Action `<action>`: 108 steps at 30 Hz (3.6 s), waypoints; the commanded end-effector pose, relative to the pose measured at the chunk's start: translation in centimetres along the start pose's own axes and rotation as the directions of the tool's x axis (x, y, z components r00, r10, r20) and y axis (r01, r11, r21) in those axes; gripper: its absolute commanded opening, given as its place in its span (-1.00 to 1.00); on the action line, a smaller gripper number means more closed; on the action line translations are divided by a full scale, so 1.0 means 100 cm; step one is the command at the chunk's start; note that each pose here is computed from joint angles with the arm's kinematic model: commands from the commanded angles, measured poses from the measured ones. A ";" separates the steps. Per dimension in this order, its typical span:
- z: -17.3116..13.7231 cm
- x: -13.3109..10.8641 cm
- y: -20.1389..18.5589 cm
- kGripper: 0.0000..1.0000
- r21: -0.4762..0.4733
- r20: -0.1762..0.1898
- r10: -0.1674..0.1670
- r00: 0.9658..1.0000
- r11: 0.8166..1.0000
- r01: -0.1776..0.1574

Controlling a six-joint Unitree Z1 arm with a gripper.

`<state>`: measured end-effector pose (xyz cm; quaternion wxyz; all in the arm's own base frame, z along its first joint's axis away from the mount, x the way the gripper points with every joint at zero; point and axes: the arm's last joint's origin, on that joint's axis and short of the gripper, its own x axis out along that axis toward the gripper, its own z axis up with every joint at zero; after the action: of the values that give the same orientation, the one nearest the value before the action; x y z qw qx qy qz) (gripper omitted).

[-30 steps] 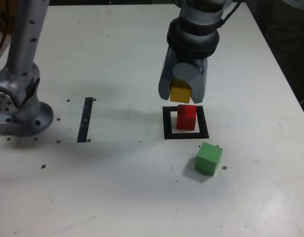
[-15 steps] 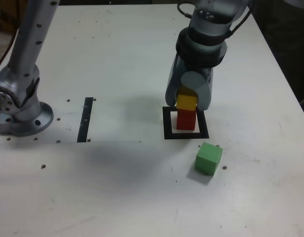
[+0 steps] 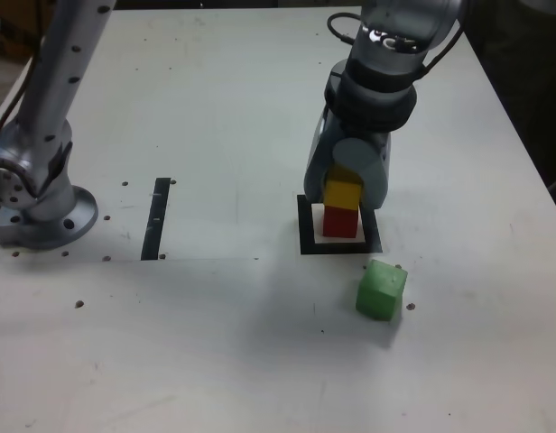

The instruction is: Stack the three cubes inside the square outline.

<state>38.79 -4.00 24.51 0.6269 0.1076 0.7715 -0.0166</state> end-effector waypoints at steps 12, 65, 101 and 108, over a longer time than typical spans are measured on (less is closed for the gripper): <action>-0.001 0.006 0.005 0.69 0.000 -0.022 -0.001 1.000 1.000 0.001; 0.007 -0.037 -0.131 0.95 0.286 0.056 0.012 0.998 0.958 -0.027; 0.038 0.012 -0.125 0.02 0.278 0.054 0.023 0.998 0.960 -0.037; 0.040 0.010 -0.124 -0.26 0.269 0.070 0.005 0.998 0.963 -0.024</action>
<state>40.00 -16.66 21.53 0.6317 0.2002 0.7390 -0.1213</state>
